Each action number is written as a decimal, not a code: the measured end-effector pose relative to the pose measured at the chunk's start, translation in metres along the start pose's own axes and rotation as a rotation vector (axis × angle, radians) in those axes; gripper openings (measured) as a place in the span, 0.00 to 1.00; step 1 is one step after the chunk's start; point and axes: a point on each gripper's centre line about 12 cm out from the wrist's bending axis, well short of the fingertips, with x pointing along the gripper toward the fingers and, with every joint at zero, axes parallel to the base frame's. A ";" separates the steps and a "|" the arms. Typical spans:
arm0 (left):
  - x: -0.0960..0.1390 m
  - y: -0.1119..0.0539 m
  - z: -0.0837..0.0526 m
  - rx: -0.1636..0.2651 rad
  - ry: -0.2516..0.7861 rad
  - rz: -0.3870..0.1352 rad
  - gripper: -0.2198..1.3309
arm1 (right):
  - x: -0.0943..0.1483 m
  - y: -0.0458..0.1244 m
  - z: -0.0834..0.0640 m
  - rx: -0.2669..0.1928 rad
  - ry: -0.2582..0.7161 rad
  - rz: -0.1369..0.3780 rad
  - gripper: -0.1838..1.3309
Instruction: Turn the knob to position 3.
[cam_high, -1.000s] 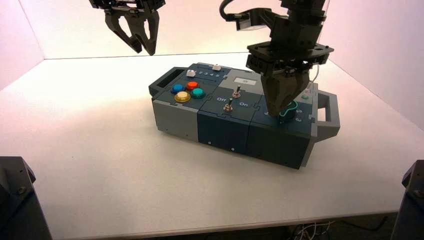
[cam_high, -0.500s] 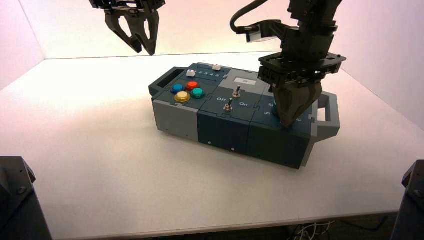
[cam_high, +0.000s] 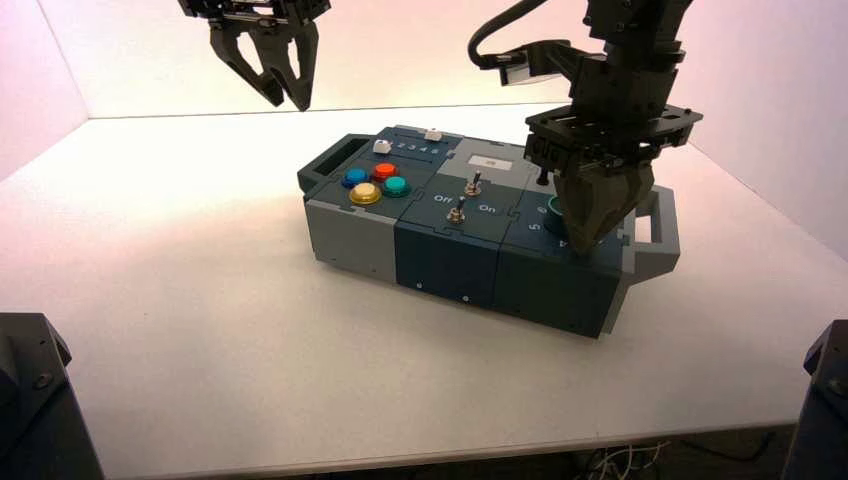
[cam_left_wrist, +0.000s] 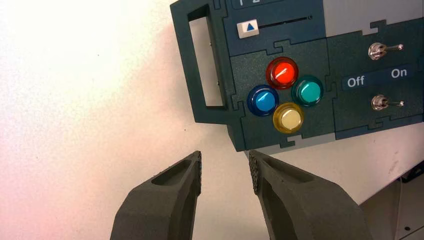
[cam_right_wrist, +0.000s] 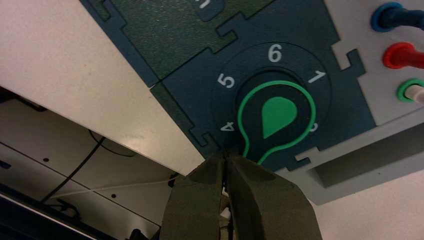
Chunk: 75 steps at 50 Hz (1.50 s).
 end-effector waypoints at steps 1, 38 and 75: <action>0.000 0.000 0.000 -0.002 0.000 0.000 0.80 | 0.000 0.000 0.000 0.000 -0.002 0.000 0.03; 0.001 -0.002 0.000 0.006 0.005 -0.002 0.79 | -0.012 -0.011 -0.001 0.047 -0.034 0.001 0.03; 0.001 -0.002 0.000 0.006 0.005 -0.003 0.79 | -0.158 0.001 -0.045 -0.006 -0.492 0.049 0.03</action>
